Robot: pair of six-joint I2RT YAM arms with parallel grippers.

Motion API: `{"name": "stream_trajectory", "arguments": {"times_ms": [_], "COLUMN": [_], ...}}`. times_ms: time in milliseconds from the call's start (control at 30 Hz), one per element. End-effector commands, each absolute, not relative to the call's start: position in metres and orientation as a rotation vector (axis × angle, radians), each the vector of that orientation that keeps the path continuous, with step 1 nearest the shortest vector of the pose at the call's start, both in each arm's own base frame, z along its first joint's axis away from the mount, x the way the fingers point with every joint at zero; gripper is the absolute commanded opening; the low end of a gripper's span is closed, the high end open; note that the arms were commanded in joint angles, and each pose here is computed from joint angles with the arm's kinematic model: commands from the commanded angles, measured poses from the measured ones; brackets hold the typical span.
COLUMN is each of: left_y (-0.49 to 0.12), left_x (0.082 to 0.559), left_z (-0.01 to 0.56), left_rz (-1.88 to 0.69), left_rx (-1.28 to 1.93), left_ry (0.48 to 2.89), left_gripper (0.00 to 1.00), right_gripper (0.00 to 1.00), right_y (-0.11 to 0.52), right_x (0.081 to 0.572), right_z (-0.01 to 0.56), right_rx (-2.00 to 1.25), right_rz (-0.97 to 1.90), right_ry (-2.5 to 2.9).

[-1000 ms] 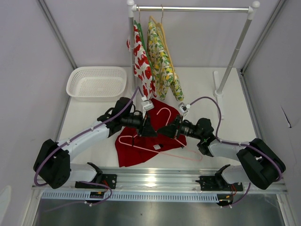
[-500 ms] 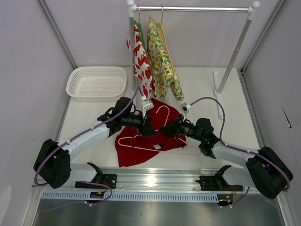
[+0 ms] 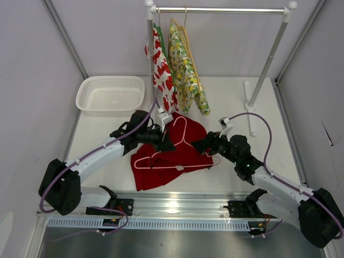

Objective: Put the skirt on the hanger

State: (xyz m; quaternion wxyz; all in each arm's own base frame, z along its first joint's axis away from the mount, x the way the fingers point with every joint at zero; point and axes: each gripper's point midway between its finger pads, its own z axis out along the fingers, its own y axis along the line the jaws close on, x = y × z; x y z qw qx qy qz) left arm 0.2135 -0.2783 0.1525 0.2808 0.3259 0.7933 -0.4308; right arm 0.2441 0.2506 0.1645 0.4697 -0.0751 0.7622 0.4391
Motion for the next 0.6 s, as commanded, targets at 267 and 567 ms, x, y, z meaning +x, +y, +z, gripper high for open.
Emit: {"name": "stream_trajectory", "arguments": {"times_ms": [267,567], "left_y": [-0.266,-0.264], "left_x": [0.250,0.254], "left_z": [0.200,0.203], "left_rz": [-1.034,-1.039], "left_rx": [0.750,0.683], "left_ry": [1.972,1.951], "left_gripper": [0.00,0.00], "right_gripper": [0.69,0.50], "right_y": [0.167,0.168], "right_x": [0.237,0.193], "right_z": [0.152,0.096], "right_rx": [0.147,0.197], "right_rz": [0.734,0.716], "right_ry": [2.005,2.194]}}
